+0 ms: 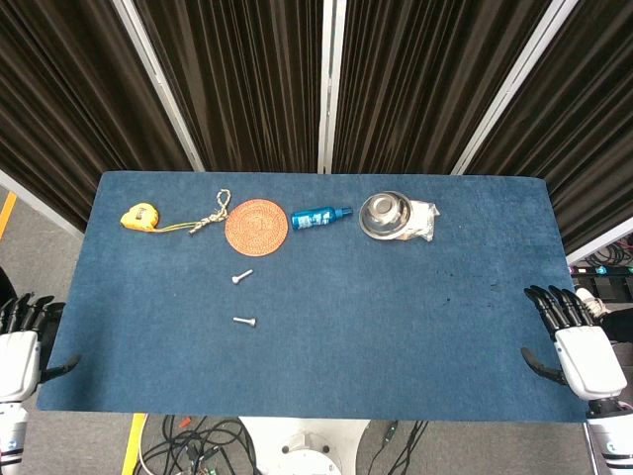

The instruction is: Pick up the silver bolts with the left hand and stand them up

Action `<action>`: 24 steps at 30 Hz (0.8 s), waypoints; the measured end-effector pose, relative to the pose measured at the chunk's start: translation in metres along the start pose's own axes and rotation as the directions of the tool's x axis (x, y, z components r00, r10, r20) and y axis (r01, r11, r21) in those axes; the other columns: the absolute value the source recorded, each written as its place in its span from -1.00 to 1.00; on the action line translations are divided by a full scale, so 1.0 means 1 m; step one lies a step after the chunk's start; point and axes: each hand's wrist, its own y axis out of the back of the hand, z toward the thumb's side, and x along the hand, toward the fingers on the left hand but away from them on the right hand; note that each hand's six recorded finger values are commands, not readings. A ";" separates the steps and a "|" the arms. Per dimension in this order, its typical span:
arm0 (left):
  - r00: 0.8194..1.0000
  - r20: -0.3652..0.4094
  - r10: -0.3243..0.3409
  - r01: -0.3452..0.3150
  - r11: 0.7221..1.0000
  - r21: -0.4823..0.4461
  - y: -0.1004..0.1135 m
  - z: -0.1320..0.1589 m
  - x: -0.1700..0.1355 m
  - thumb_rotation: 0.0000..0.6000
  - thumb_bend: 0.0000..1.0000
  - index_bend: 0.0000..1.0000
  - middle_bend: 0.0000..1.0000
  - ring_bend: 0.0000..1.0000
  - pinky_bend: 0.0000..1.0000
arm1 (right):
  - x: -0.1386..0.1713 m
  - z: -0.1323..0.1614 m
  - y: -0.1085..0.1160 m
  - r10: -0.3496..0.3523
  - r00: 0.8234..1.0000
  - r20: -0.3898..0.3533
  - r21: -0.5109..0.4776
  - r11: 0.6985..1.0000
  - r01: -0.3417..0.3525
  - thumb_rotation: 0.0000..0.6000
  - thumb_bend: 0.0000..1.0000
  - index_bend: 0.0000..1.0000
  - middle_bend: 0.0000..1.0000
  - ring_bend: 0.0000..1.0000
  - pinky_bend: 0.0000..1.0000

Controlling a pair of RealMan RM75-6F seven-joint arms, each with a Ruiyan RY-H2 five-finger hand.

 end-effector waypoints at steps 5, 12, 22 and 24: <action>0.999 0.042 0.009 -0.009 1.000 -0.003 0.003 0.007 -0.004 1.00 -0.86 -0.56 -0.70 -0.97 -1.00 | 0.003 -0.001 0.000 -0.007 1.000 0.004 -0.006 1.000 0.007 1.00 -0.59 -1.00 -0.81 -1.00 -0.90; 0.994 0.108 0.009 -0.008 1.000 -0.016 0.007 0.023 -0.006 1.00 -0.85 -0.54 -0.70 -0.97 -1.00 | 0.013 -0.003 0.003 -0.030 0.999 0.010 -0.013 0.999 0.031 1.00 -0.59 -1.00 -0.81 -1.00 -0.90; 0.964 0.264 -0.016 0.029 0.999 -0.045 0.012 0.083 0.048 1.00 -0.65 -0.38 -0.64 -0.95 -0.97 | 0.015 0.001 0.003 -0.031 0.999 -0.009 -0.009 0.999 0.031 1.00 -0.59 -1.00 -0.81 -1.00 -0.90; 0.953 0.301 -0.034 0.049 0.998 -0.041 0.010 0.100 0.063 1.00 -0.62 -0.36 -0.61 -0.91 -0.94 | 0.015 0.002 0.003 -0.031 0.999 -0.012 -0.007 1.000 0.031 1.00 -0.59 -1.00 -0.81 -1.00 -0.90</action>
